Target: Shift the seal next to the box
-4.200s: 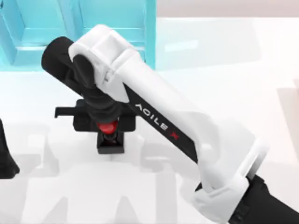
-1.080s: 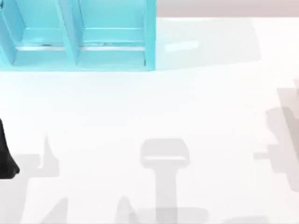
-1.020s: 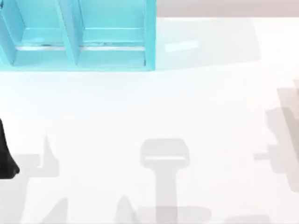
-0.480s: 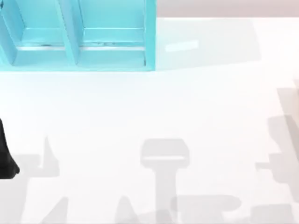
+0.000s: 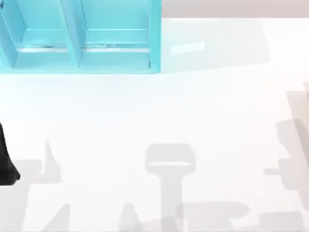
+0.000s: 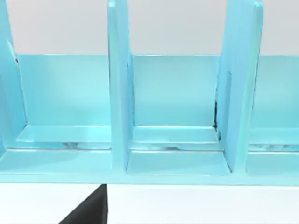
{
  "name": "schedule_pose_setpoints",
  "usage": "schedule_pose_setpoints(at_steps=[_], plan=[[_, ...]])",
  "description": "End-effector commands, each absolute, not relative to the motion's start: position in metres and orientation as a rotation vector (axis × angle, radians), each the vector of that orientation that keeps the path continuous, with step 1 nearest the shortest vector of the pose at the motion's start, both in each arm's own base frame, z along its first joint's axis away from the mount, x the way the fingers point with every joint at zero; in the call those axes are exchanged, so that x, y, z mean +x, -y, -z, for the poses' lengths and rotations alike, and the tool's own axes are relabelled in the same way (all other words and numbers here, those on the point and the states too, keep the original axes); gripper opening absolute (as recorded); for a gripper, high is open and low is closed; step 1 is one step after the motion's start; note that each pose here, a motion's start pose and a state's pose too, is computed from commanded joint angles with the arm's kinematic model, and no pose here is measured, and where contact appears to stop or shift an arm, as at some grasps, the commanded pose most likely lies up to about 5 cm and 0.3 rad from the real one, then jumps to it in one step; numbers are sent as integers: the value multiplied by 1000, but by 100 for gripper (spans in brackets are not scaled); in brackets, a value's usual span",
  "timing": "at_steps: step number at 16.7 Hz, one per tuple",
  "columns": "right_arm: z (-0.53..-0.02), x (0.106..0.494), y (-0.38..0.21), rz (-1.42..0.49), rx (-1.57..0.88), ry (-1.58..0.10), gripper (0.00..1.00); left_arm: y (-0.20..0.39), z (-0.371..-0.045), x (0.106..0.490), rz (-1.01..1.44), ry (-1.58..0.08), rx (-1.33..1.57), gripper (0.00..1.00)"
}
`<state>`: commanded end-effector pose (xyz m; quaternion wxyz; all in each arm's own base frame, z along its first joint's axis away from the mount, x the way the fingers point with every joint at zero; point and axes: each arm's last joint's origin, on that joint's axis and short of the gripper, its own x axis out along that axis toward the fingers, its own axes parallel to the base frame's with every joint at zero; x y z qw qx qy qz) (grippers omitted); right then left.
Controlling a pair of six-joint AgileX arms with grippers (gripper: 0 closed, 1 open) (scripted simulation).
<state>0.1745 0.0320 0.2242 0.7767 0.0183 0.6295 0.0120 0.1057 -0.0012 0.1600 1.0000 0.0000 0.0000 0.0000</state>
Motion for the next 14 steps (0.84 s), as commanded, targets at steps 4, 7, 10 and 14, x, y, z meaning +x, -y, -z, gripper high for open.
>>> schedule_pose_setpoints(at_steps=[4,7,10,14], plan=[[-224,175,-32,-26,40,-1362,68,1,-160,106,0,0,0,100],[-224,175,-32,-26,40,-1362,90,1,-160,106,0,0,0,100],[-224,175,-32,-26,40,-1362,100,1,-160,106,0,0,0,100],[-224,175,-32,-26,40,-1362,100,1,-160,106,0,0,0,100]])
